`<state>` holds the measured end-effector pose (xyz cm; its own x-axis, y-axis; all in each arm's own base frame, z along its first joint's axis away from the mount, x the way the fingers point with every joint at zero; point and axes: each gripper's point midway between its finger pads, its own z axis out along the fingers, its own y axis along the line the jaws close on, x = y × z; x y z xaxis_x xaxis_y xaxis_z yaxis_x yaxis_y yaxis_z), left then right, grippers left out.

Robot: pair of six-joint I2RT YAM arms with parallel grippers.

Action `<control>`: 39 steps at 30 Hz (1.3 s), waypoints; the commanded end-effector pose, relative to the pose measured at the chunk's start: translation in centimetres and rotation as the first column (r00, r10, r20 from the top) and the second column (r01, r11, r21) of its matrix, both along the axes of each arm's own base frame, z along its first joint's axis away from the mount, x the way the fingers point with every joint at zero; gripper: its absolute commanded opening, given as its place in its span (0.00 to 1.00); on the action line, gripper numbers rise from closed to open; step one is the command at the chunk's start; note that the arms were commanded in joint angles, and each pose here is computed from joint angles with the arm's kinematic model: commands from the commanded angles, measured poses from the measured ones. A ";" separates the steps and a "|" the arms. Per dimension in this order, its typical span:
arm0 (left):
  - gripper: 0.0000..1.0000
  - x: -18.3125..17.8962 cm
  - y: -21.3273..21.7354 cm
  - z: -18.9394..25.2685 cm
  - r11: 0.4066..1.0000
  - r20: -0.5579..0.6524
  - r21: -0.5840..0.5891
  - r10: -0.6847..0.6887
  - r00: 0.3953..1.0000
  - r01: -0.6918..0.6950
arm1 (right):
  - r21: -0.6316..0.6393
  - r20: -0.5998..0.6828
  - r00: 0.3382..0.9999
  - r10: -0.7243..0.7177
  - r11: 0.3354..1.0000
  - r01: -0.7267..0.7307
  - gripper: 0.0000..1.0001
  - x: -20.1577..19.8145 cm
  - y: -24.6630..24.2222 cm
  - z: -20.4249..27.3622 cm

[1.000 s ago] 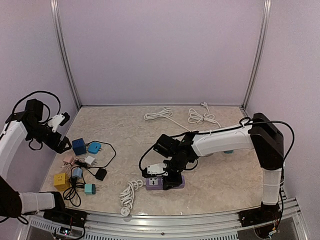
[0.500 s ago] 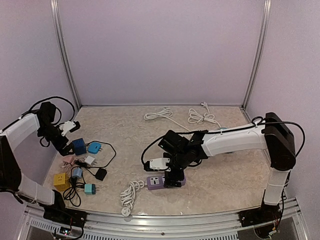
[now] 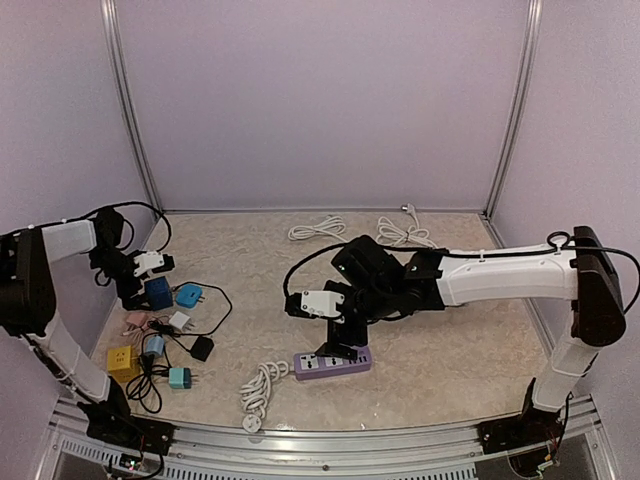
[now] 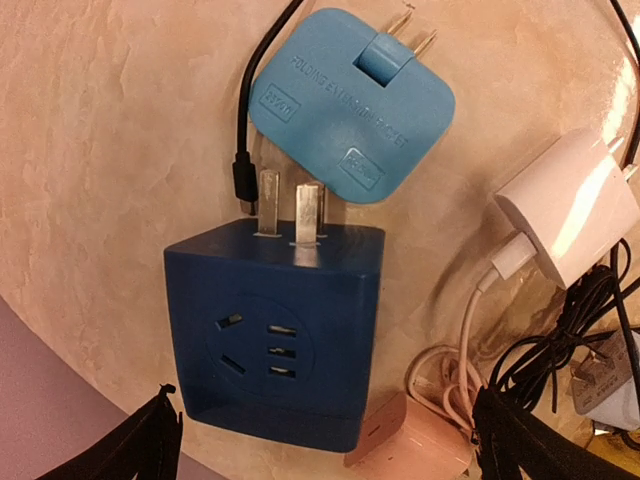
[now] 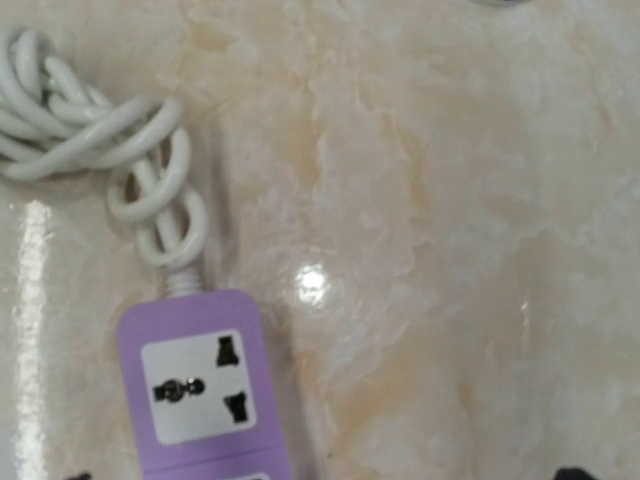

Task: Insert the plug
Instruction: Pick up the plug from the center of the board.

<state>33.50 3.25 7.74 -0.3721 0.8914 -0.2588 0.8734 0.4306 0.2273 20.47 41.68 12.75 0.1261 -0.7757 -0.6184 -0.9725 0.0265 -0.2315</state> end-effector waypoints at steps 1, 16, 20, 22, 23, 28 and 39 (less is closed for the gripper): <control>0.99 1.3 0.3 -1.3 1.000 -0.007 0.005 -0.001 1.000 0.001 | -0.003 -0.027 0.999 -0.016 1.000 0.016 1.00 -0.3 0.1 -0.6; 0.74 2.6 -0.9 -3.3 0.998 -0.029 -0.042 0.036 0.999 -0.038 | -0.026 -0.061 0.998 -0.024 0.999 0.022 1.00 -0.3 0.5 -1.3; 0.30 2.2 -1.6 -2.8 0.996 -0.055 -0.079 0.040 0.998 -0.045 | -0.030 -0.064 0.998 -0.028 0.999 0.027 1.00 -0.2 0.5 -1.2; 0.10 2.2 -1.9 -2.0 0.991 -0.054 -0.110 0.075 0.996 -0.080 | -0.025 -0.057 0.998 -0.037 0.999 0.035 1.00 -0.1 0.4 -0.8; 0.02 2.2 -2.0 -1.7 0.987 -0.050 -0.126 0.097 0.994 -0.102 | -0.017 -0.050 0.998 -0.043 0.999 0.042 1.00 0.0 0.4 -0.5; 0.00 2.8 -3.2 2.8 0.950 0.030 -0.244 0.209 0.977 -0.196 | 0.062 0.033 0.991 -0.129 0.990 0.127 1.00 1.8 0.5 2.2; 0.00 -6.1 -13.6 15.9 0.898 0.111 -0.440 0.051 0.993 0.004 | 0.302 0.438 0.896 -0.079 0.951 -0.063 0.98 0.6 -0.5 12.0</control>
